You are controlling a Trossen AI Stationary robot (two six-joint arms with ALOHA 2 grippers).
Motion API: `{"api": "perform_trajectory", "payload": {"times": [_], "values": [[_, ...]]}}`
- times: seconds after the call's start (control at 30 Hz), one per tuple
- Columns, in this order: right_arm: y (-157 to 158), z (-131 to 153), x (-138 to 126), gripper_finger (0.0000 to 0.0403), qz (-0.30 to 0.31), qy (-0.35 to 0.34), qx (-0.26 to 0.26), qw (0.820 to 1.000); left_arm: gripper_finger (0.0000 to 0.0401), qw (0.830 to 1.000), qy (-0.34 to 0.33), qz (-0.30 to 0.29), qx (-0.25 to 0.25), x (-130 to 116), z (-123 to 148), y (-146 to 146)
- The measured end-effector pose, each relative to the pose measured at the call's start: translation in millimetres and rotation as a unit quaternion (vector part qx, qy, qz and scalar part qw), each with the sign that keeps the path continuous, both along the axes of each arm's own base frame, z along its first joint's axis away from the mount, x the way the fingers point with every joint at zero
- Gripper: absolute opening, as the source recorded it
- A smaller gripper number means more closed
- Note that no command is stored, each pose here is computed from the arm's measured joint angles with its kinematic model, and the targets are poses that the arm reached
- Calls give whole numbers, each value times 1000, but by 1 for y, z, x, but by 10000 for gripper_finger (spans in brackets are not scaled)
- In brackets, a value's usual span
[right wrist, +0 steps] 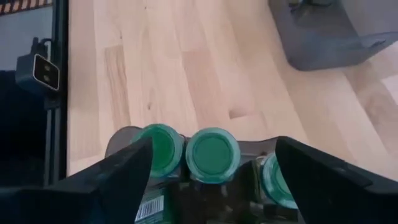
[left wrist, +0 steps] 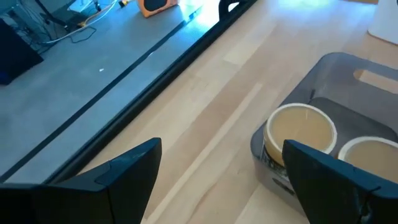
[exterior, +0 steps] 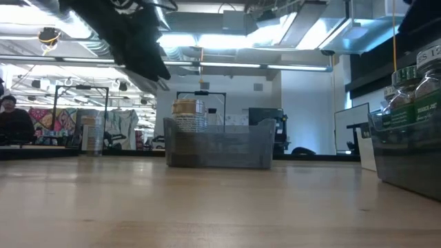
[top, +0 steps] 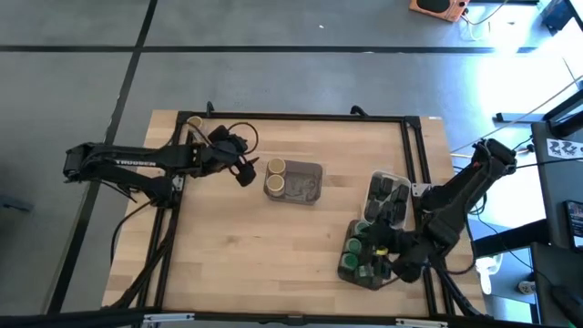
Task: Sort spices by type
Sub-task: Put the green seasoning bottle into the bottom black bin
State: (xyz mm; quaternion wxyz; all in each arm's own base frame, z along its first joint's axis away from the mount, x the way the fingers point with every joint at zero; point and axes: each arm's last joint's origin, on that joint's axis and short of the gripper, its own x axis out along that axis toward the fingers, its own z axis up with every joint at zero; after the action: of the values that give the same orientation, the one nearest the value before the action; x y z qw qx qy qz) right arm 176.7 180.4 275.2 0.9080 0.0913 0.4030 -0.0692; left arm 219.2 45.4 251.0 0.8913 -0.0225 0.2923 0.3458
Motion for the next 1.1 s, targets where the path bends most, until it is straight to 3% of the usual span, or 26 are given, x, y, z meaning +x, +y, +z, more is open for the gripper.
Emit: {"api": "perform_trajectory", "payload": {"times": [0.13, 0.23, 0.4, 0.53, 0.73, 1.1], "values": [[-6, -1, 7, 335, 7, 25, 15, 1000, 331, 1000, 6, 1, -1, -7, 10, -1], [-5, -2, 7, 335, 28, 69, 64, 995, 331, 1000, 11, 2, -2, -12, 11, -1], [5, -4, -2, 335, 4, 180, 212, 961, 331, 1000, 20, 11, -15, -14, 9, -2], [14, -4, -14, 335, -37, 212, 256, 942, 331, 1000, 23, 11, -15, -14, 8, -2], [25, -12, -28, 335, -69, 207, 268, 938, 331, 1000, 19, 14, -18, -14, 8, -2], [30, -23, -24, 335, -63, 187, 266, 944, 331, 1000, 17, 15, -20, -14, 8, -2]]}}
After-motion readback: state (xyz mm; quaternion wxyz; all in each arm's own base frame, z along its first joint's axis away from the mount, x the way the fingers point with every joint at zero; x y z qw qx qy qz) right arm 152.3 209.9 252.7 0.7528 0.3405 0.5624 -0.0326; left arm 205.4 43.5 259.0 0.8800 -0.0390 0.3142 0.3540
